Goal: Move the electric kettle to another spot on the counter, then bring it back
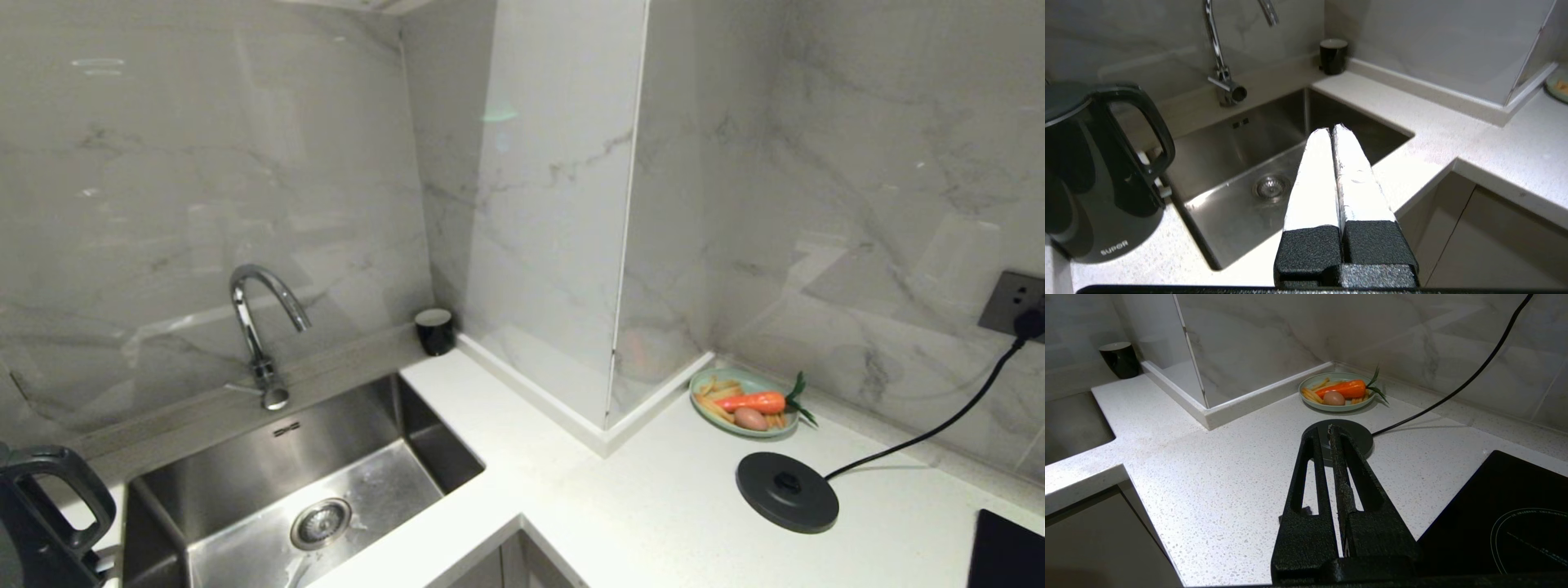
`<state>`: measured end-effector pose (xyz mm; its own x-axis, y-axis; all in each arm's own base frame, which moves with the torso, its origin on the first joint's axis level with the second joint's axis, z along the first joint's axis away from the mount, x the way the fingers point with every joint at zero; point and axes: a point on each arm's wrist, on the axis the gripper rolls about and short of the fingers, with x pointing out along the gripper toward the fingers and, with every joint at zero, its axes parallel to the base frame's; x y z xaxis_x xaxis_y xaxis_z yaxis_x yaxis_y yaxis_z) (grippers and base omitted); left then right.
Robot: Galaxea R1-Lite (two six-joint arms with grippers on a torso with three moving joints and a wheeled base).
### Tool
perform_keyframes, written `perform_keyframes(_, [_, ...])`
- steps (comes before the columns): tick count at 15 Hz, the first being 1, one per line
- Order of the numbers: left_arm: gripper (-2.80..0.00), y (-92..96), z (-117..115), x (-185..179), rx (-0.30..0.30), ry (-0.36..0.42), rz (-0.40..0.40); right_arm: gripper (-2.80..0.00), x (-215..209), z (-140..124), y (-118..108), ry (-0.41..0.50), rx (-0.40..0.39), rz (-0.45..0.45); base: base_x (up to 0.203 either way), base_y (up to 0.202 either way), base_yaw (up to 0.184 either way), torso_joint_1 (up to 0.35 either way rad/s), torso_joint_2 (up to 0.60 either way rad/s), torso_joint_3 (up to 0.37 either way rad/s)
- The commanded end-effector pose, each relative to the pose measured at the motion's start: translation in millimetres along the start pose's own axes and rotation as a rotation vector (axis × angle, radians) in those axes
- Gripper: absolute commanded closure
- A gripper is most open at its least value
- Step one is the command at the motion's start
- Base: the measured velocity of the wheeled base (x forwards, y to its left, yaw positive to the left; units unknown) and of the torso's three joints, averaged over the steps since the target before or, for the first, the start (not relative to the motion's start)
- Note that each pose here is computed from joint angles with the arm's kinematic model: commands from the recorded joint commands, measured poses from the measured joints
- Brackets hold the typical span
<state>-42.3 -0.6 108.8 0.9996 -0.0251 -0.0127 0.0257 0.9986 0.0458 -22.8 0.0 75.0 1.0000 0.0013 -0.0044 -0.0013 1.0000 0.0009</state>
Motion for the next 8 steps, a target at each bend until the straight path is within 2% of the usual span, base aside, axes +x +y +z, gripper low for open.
perform_keyframes(1, [0.00,-0.6,-20.1,9.6,0.004,0.056,-0.001,0.00,0.0,0.0,0.0,0.000,0.000,0.000,0.000,0.000,0.000,0.000,0.00,0.000])
perform_keyframes(2, [0.00,-0.9,-30.4,14.9,0.005,0.064,0.001,0.00,0.0,0.0,0.0,0.000,-0.001,0.000,0.000,0.000,0.000,0.000,0.00,0.000])
perform_keyframes(3, [0.00,-0.8,-30.7,17.7,-0.004,0.015,0.004,0.00,0.0,0.0,0.0,0.000,0.000,0.001,0.000,0.000,0.000,0.000,0.00,0.000])
perform_keyframes(4, [0.00,-0.8,-30.8,18.2,-0.014,0.006,0.005,0.00,0.0,0.0,0.0,0.000,0.001,0.000,0.000,0.000,0.000,0.000,0.00,0.000])
perform_keyframes(8, [0.00,-0.9,-31.8,17.9,-0.002,0.025,-0.001,0.00,0.0,0.0,0.0,0.000,0.001,0.000,0.000,0.000,0.000,0.000,0.00,0.000])
